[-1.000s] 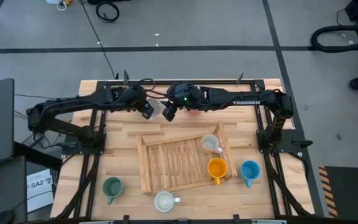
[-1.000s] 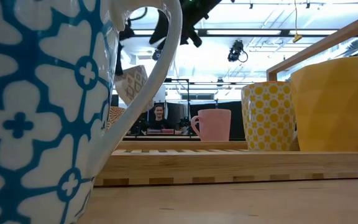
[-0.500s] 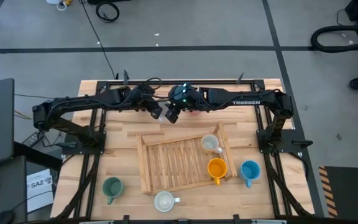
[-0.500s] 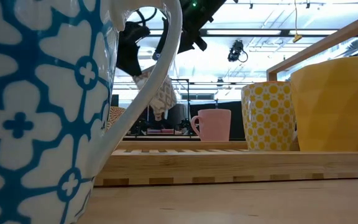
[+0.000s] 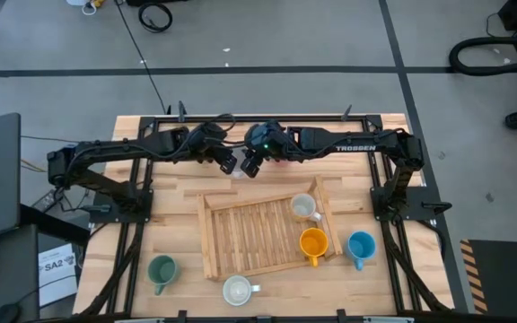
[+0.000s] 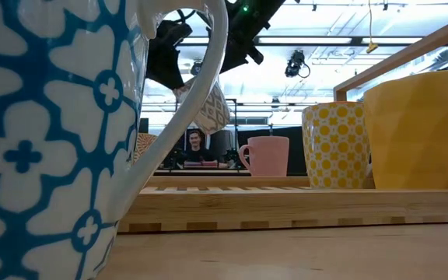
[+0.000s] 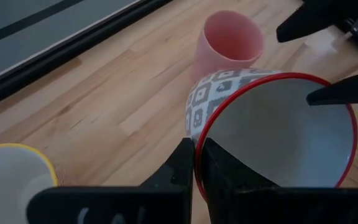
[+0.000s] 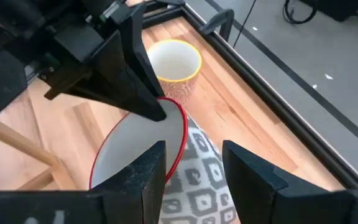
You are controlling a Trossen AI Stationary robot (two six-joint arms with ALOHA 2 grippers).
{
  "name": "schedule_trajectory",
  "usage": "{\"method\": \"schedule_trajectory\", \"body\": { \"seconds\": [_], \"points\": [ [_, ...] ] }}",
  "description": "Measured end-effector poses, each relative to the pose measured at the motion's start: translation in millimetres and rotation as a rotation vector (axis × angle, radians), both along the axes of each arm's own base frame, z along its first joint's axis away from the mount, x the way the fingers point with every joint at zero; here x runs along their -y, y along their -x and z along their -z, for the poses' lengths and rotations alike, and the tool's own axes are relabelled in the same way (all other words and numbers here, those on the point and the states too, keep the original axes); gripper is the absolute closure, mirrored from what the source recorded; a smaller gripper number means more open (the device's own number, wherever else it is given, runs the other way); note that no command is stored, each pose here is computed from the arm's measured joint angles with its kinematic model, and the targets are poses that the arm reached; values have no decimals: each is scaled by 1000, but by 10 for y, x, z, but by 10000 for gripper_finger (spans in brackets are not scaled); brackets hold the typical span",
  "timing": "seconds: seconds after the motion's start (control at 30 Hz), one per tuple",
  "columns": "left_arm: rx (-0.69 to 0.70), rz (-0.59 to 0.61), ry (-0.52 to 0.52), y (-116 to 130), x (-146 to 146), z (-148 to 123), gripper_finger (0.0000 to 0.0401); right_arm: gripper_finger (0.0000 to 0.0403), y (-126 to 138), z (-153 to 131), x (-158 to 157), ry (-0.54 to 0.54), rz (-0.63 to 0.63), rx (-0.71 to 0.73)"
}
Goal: Place coffee mugs
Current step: Put the white-gray patterned mug on the shelf
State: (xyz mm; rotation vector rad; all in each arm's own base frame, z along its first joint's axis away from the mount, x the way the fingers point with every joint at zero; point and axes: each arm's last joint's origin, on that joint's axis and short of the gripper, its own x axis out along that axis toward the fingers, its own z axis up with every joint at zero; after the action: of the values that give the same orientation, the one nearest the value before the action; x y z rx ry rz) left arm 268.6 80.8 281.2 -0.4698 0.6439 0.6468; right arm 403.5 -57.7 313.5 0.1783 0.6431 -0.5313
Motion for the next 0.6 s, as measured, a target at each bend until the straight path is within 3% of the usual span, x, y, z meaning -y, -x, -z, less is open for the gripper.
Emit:
{"method": "schedule_trajectory", "body": {
  "seconds": [0.23,0.6],
  "points": [
    [-52,16,19,14,51,46,379,240,31,39,-19,-61,7,-32],
    [-223,-2,169,171,114,174,379,240,61,85,-59,-94,-26,-88]
  ]
}}
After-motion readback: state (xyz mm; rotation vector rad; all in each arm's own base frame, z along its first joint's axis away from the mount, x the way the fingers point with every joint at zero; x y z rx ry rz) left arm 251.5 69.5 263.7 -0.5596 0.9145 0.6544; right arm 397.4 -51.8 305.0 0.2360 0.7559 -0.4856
